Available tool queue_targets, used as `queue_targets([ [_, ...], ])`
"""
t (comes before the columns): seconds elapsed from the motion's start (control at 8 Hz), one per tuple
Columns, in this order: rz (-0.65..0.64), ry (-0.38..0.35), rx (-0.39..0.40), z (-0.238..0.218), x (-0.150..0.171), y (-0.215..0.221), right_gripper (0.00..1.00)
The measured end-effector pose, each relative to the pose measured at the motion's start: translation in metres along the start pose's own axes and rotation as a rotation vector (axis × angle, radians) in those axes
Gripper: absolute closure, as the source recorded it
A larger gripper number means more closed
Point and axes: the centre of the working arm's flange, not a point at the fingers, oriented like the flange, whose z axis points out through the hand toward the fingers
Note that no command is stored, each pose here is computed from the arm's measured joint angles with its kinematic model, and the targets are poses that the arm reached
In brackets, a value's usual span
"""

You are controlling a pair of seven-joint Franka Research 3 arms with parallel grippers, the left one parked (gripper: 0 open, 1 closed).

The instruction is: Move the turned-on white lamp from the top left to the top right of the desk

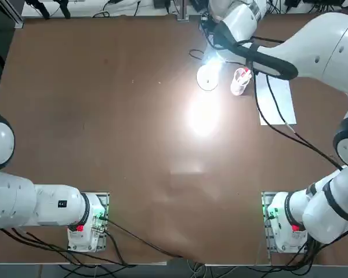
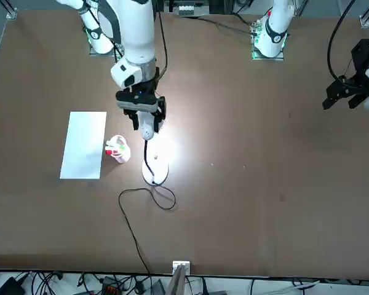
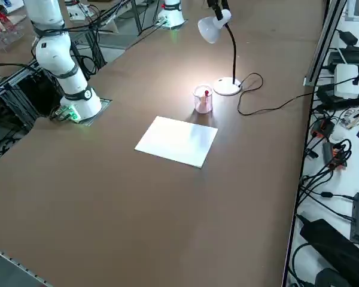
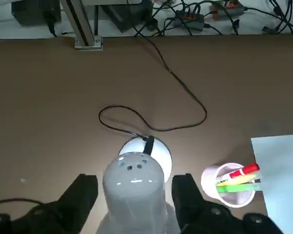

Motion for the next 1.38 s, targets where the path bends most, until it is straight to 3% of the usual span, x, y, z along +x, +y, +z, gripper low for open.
queue_targets([
  [0.62,-0.023,-0.002,-0.027,0.022,-0.003,-0.004,0.08],
  [0.75,-0.029,-0.002,-0.034,0.027,-0.004,-0.004,0.11],
  [0.88,-0.030,0.000,-0.034,0.028,-0.004,-0.005,0.28],
  [1.12,-0.021,0.004,-0.033,0.027,0.000,-0.003,0.28],
  [1.38,0.097,0.022,-0.001,0.011,0.043,0.024,0.28],
])
